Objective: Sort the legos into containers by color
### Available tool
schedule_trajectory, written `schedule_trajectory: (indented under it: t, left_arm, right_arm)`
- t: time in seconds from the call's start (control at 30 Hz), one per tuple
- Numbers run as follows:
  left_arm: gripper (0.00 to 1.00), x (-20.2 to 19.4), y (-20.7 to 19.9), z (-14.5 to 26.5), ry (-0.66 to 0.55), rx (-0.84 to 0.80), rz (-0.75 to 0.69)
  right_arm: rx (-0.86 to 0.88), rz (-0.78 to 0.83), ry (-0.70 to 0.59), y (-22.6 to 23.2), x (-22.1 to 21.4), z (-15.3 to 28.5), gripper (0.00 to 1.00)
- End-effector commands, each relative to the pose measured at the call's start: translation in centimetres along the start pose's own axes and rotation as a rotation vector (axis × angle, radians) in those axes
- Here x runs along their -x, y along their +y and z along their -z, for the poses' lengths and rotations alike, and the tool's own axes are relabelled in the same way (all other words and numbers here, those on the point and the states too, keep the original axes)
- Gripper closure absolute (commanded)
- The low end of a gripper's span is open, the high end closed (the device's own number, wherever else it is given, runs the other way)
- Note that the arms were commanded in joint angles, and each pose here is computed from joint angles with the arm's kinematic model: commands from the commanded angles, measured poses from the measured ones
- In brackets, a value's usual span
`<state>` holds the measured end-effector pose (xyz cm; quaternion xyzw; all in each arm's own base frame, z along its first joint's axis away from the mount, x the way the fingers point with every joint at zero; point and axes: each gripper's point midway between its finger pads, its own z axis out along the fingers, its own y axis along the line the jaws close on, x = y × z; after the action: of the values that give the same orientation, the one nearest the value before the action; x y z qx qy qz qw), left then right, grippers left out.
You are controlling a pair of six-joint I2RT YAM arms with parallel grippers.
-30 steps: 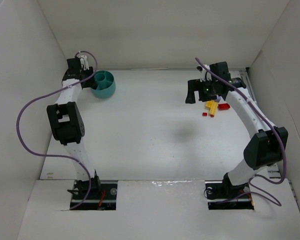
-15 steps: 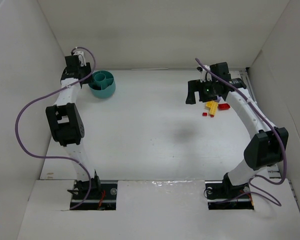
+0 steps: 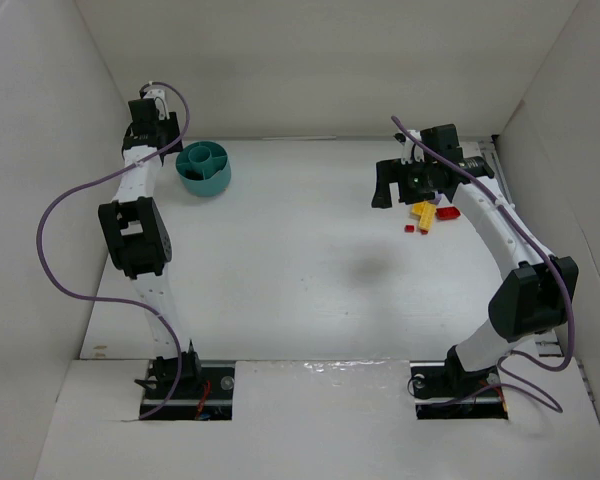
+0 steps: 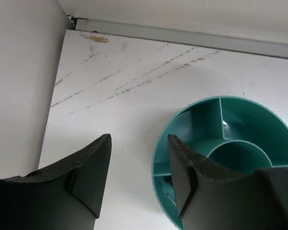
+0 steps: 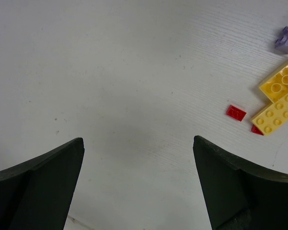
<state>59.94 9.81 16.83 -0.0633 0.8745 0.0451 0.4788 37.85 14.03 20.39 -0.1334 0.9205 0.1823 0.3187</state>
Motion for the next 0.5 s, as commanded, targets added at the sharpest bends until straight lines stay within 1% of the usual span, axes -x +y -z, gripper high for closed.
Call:
schedule_trajectory:
  t: [0.0, 0.07, 0.2, 0.27, 0.47]
  left_arm:
    - [0.53, 2.2, 0.8, 0.4, -0.037, 0.001, -0.006]
    - [0.53, 1.5, 0.6, -0.4, -0.018, -0.010, -0.006]
    - [0.53, 1.5, 0.4, -0.6, -0.003, -0.022, -0.005]
    - [0.53, 0.5, 0.5, -1.3, 0.022, -0.022, -0.014]
    - [0.53, -0.2, 0.3, -1.4, 0.049, -0.034, -0.023]
  right_arm:
    - [0.001, 0.032, -0.050, 0.7, 0.8, 1.6, 0.00]
    - [0.001, 0.032, -0.050, 0.7, 0.8, 1.6, 0.00]
    - [0.001, 0.032, -0.050, 0.7, 0.8, 1.6, 0.00]
    - [0.001, 0.032, -0.050, 0.7, 0.8, 1.6, 0.00]
    - [0.001, 0.032, -0.050, 0.7, 0.8, 1.6, 0.00]
